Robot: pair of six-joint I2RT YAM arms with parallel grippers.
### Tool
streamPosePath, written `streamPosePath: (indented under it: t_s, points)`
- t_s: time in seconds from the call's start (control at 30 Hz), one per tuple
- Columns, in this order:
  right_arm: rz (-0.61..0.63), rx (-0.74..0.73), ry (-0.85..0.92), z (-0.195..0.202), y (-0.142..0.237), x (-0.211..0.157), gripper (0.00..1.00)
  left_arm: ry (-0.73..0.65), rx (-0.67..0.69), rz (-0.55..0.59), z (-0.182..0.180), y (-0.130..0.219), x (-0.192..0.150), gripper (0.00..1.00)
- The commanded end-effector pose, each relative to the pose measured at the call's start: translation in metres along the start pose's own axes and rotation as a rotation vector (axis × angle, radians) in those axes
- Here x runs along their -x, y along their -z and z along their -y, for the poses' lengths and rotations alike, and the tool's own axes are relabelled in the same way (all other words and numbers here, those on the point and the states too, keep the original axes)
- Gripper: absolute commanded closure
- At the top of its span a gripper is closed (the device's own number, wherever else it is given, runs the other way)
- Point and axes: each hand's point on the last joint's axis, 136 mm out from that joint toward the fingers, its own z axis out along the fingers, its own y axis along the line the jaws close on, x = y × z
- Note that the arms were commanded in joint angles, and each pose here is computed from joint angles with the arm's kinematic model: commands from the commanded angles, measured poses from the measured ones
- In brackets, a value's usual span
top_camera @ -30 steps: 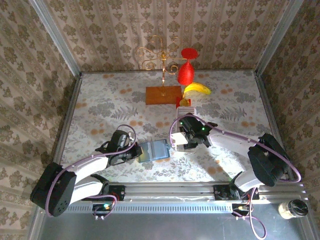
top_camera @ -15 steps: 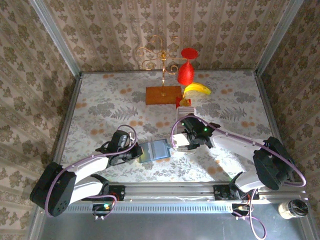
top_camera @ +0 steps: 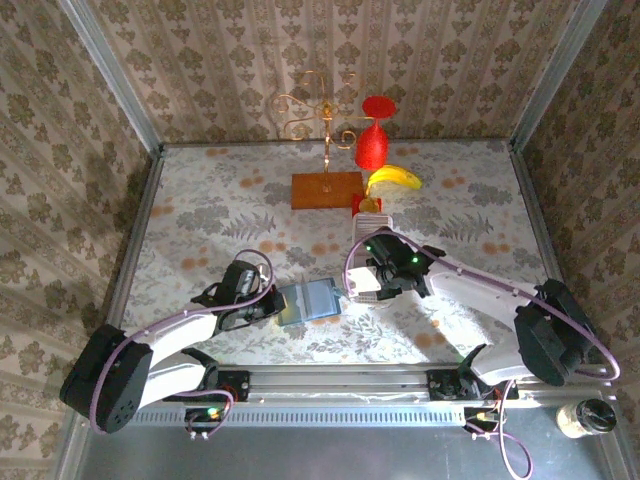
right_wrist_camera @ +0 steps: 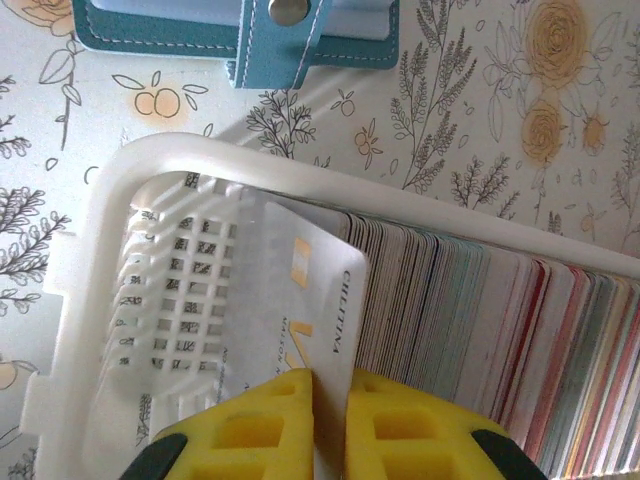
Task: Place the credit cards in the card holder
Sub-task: Pick up several credit cards from the storage box, then place several credit cards in the storage box.
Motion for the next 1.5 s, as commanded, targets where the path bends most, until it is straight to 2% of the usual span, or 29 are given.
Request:
streamPosePath:
  t_s: [0.0, 0.13, 0.3, 0.57, 0.77, 0.87, 1.03, 1.13, 1.27, 1.37, 1.47]
  points:
    - [-0.005, -0.083, -0.016, 0.021, 0.015, 0.001, 0.90, 0.001, 0.037, -0.032, -0.011, -0.002, -0.011, 1.00]
    - [0.009, -0.083, -0.034, 0.021, 0.022, 0.004, 0.92, -0.002, 0.034, -0.030, -0.010, -0.002, -0.010, 1.00]
    - [0.057, -0.076, -0.082, 0.020, 0.038, 0.013, 1.00, -0.004, 0.034, -0.029, -0.010, -0.001, -0.010, 1.00]
    - [0.208, -0.093, -0.292, 0.018, 0.087, 0.046, 1.00, -0.009, 0.032, -0.028, -0.009, -0.001, -0.010, 1.00]
    - [0.341, -0.084, -0.775, 0.038, 0.119, 0.066, 1.00, -0.010, 0.041, -0.031, -0.011, -0.001, -0.011, 1.00]
    - [0.398, -0.053, -1.105, 0.054, 0.126, 0.074, 1.00, -0.008, 0.045, -0.030, -0.012, -0.001, -0.011, 1.00]
    - [0.418, 0.196, -1.491, 0.053, 0.106, 0.107, 1.00, -0.007, 0.048, -0.033, -0.012, -0.001, -0.011, 1.00]
    - [0.369, 0.326, -1.683, 0.046, 0.081, 0.123, 1.00, -0.011, 0.050, -0.036, -0.012, 0.000, -0.012, 1.00]
    - [0.304, 0.379, -1.736, 0.037, 0.048, 0.142, 1.00, -0.013, 0.048, -0.031, -0.012, 0.001, -0.011, 1.00]
    - [0.251, 0.364, -1.746, 0.035, 0.031, 0.141, 1.00, -0.012, 0.048, -0.031, -0.011, 0.001, -0.011, 1.00]
    - [0.218, 0.250, -1.667, 0.043, 0.034, 0.128, 1.00, -0.018, 0.051, -0.032, -0.012, 0.003, -0.012, 1.00]
